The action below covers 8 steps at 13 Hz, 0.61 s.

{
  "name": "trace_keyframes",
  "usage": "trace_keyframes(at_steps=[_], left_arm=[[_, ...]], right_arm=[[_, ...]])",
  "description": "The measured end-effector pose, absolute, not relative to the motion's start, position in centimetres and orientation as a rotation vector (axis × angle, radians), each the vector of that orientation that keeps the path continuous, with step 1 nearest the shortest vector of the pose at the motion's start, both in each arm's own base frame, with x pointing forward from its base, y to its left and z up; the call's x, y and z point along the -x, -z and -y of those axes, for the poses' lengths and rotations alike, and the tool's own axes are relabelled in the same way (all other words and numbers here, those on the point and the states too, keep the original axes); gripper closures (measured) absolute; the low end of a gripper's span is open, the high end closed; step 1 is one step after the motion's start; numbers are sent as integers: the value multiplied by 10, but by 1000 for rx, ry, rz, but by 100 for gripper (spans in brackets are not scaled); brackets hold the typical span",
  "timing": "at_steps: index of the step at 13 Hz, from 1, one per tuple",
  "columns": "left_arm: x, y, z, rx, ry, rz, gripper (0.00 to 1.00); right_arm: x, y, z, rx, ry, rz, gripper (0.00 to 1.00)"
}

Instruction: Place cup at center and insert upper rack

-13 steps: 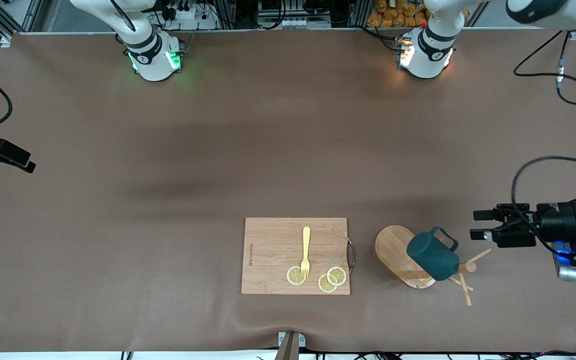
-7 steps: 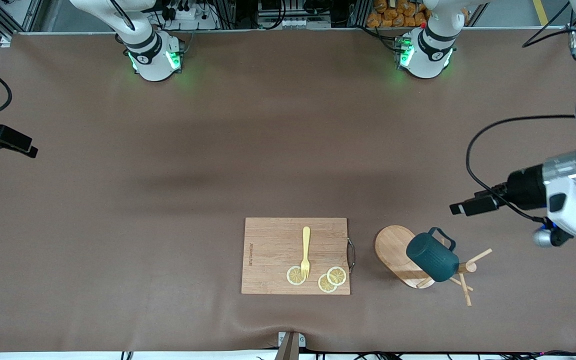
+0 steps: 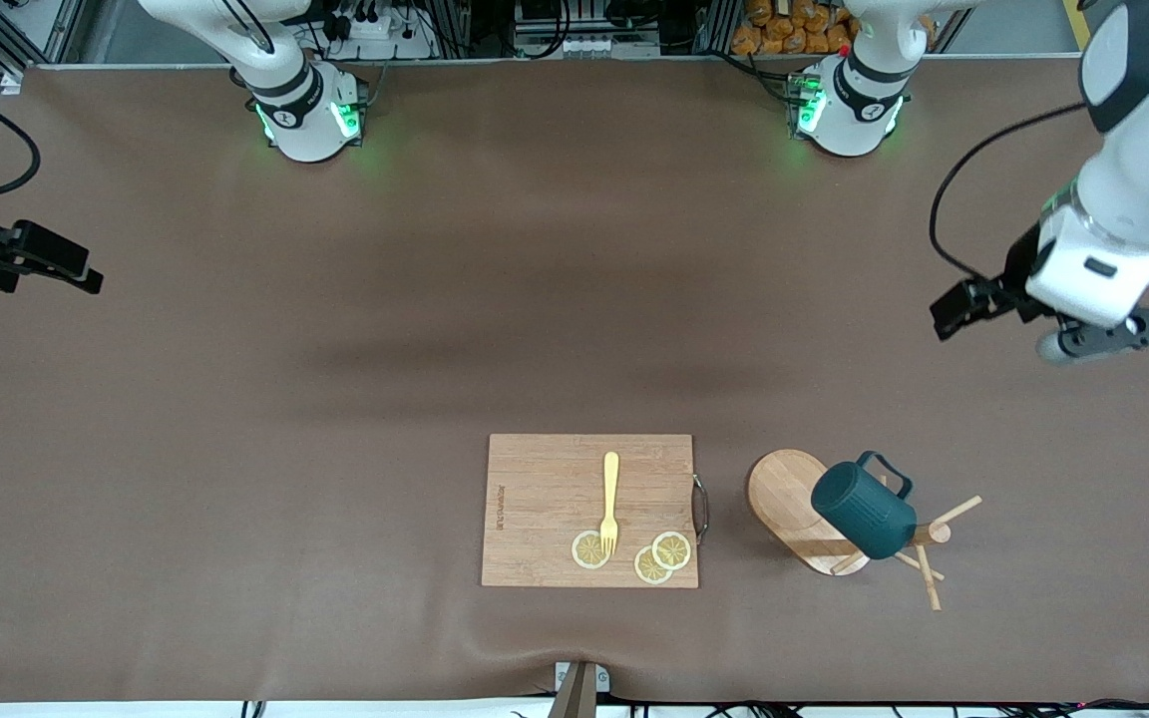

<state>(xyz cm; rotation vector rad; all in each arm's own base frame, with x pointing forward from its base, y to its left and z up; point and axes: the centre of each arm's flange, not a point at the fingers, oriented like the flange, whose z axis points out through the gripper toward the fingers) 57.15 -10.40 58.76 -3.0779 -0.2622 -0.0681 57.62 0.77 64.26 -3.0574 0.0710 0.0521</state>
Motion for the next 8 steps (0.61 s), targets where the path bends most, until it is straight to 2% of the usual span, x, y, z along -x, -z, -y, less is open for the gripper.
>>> trace_keyframes(at_steps=[5, 8], left_arm=[[-523, -633, 104, 3070, 24, 208, 0], [-516, -635, 111, 3129, -5, 208, 0]], right_arm=[[-575, -642, -31, 3059, -56, -10, 0], [-576, -641, -25, 3061, -63, -27, 0]])
